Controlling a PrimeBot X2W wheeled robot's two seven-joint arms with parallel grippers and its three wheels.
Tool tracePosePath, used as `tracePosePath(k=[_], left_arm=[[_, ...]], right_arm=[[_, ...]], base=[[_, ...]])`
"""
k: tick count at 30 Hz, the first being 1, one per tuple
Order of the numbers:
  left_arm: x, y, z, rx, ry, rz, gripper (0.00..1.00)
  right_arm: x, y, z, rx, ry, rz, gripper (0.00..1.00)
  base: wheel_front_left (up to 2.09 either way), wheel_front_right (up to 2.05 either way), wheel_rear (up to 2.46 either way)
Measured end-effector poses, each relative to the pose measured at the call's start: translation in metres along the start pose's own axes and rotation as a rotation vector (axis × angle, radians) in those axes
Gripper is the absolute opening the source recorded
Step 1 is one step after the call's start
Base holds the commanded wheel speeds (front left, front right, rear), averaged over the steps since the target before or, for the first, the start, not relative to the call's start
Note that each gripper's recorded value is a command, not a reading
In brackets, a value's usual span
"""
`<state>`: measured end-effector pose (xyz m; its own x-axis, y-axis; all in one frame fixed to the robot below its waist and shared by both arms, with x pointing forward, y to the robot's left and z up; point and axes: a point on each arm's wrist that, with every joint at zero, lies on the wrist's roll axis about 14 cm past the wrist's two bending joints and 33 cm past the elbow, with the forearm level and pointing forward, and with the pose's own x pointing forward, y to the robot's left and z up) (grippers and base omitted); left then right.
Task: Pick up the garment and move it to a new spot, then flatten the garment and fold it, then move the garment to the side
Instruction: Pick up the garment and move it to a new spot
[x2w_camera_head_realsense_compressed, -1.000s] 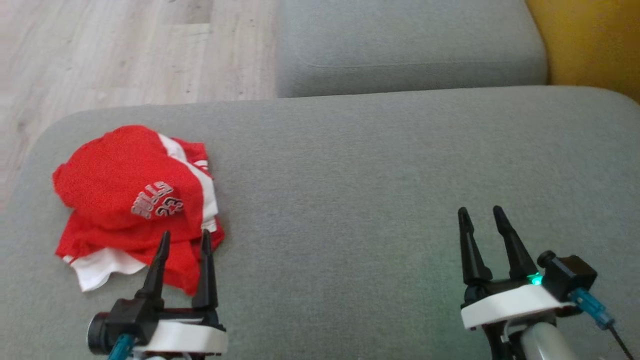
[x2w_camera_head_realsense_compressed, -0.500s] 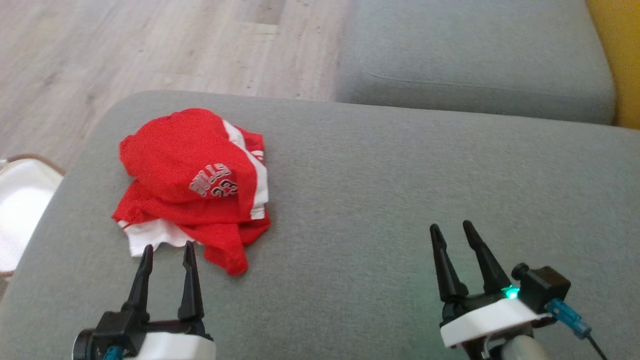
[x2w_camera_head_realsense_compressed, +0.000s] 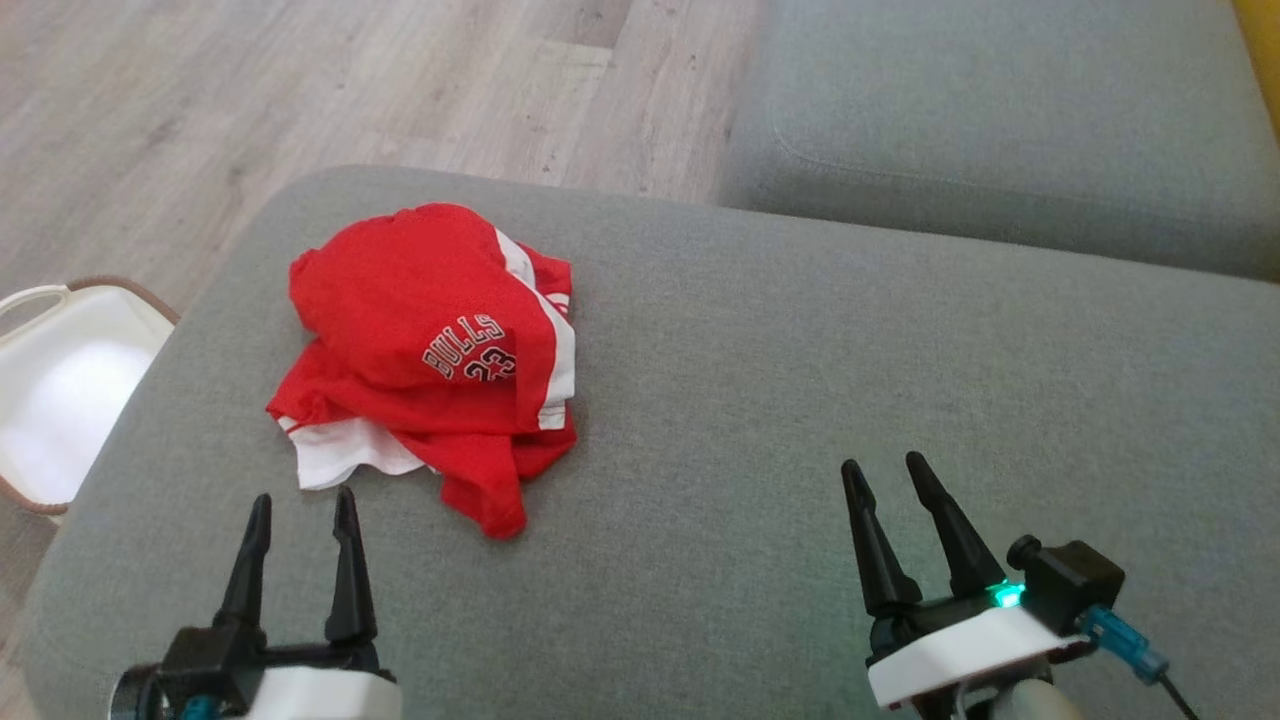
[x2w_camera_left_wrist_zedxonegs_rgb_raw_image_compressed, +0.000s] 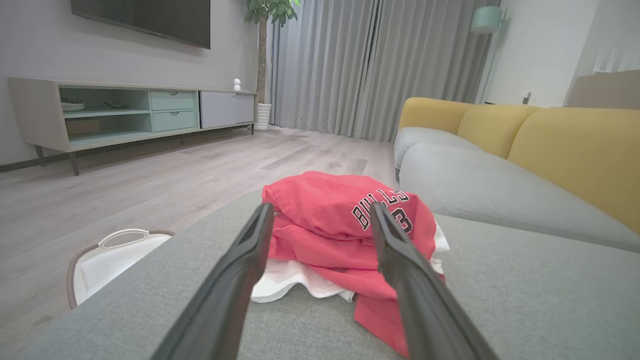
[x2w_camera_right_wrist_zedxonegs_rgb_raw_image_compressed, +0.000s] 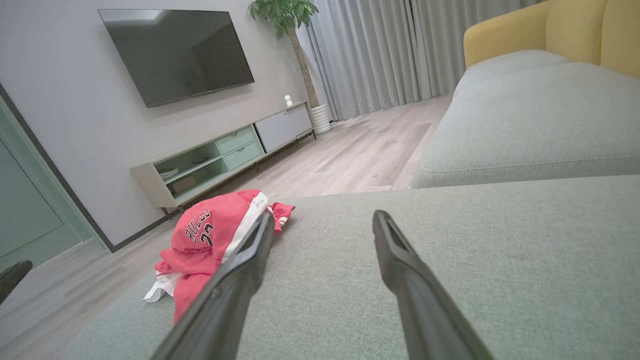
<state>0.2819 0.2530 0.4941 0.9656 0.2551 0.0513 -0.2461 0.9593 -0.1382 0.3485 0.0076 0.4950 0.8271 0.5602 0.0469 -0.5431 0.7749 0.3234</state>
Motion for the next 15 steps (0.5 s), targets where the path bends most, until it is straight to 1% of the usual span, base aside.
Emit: tracePosePath(k=[3,6,9,11,15], left_arm=[[0.009,0.002,-0.006,0.032,0.027,-0.023,1.00],[0.033,0.008,-0.004,0.094,0.044,-0.054,1.00],[0.075,0.004,0.011,0.161,0.053,-0.111,1.00],[0.104,-0.007,0.022,0.204,0.066,-0.156,1.00],[0.154,-0.028,0.027,0.297,0.160,-0.228,1.00]], right_arm=[[-0.001,-0.005,-0.002,0.009,0.005,-0.015,1.00],[0.000,-0.014,-0.004,0.018,0.007,-0.037,1.00],[0.002,-0.026,-0.005,0.021,0.007,-0.068,1.00],[0.005,-0.036,-0.003,0.019,0.000,-0.089,1.00],[0.012,-0.053,0.000,0.020,-0.012,-0.123,1.00]], base=[[0.00,0.00,0.00],[0.00,0.00,0.00],[0.00,0.00,0.00],[0.00,0.00,0.00],[0.00,0.00,0.00]])
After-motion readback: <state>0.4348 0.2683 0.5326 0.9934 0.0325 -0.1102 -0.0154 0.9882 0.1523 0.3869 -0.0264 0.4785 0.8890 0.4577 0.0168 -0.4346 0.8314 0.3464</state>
